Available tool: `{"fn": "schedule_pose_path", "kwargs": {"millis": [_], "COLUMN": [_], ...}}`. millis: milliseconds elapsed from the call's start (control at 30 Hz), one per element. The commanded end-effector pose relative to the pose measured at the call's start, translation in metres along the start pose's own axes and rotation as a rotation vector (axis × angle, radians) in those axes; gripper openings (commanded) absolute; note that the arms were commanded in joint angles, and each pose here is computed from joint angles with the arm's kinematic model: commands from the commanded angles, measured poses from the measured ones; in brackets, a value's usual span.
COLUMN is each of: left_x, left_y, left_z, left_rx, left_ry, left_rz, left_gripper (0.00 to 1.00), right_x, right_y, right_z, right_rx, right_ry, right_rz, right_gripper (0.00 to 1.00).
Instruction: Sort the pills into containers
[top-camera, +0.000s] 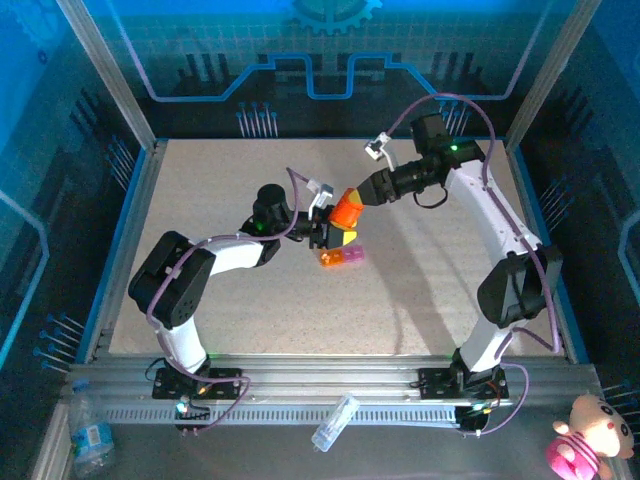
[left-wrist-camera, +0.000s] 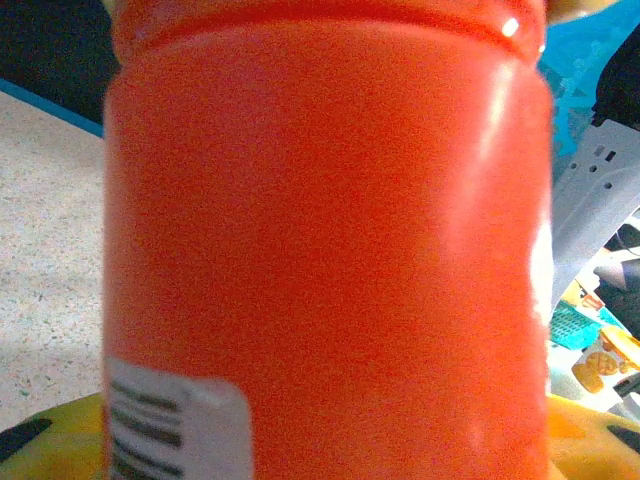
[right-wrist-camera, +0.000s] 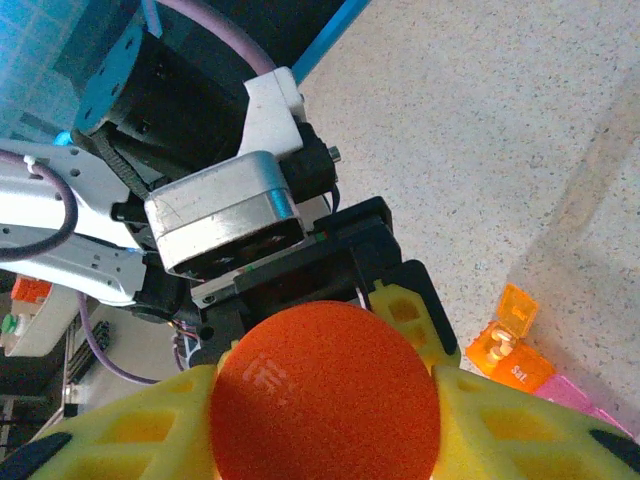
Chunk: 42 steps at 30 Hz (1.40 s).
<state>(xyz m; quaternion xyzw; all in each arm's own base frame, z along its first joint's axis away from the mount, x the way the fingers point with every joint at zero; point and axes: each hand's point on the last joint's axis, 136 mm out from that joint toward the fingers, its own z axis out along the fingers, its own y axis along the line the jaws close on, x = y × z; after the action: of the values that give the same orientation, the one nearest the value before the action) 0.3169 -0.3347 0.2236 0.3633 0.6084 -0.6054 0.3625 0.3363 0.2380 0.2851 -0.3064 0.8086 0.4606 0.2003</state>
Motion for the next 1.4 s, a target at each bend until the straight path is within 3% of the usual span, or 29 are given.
{"fn": "schedule_pose_path", "kwargs": {"millis": [0,133,467,767,967,1067,1200,1367], "left_x": [-0.029,-0.030,-0.046,-0.056,-0.055,-0.055,-0.057,-0.056], "left_y": [-0.022,-0.021,0.012,0.023,0.024,0.023,0.021,0.014], "left_z": [0.001,0.001,-0.001,0.007,0.007,0.005,0.001,-0.004], "left_rx": [0.047,0.039,-0.183,-0.414,-0.436,-0.421,-0.380,-0.305], "left_ry": [-0.044,-0.048,-0.087,-0.112,-0.146,-0.161,-0.191,-0.196], "left_rz": [0.121,0.129,0.318,0.596,0.597,0.565,0.495,0.417], "left_gripper": [0.00,0.00,0.00,0.00,0.00,0.00,0.00,0.00], "right_x": [0.009,0.014,0.036,0.034,0.021,0.011,-0.012,-0.035], "right_y": [-0.002,-0.018,-0.030,-0.042,-0.040,-0.039,-0.032,-0.004], "right_z": [0.006,0.010,0.040,0.050,0.046,0.036,0.010,-0.036], "right_rx": [0.007,0.088,0.300,0.374,0.372,0.347,0.290,0.209], "right_ry": [0.008,-0.025,-0.083,-0.164,-0.211,-0.242,-0.321,-0.437], "right_rz": [0.060,0.197,0.354,0.430,0.434,0.437,0.416,0.335], "right_gripper": [0.40,0.31,0.30,0.27,0.30,0.36,0.61,0.78]}}
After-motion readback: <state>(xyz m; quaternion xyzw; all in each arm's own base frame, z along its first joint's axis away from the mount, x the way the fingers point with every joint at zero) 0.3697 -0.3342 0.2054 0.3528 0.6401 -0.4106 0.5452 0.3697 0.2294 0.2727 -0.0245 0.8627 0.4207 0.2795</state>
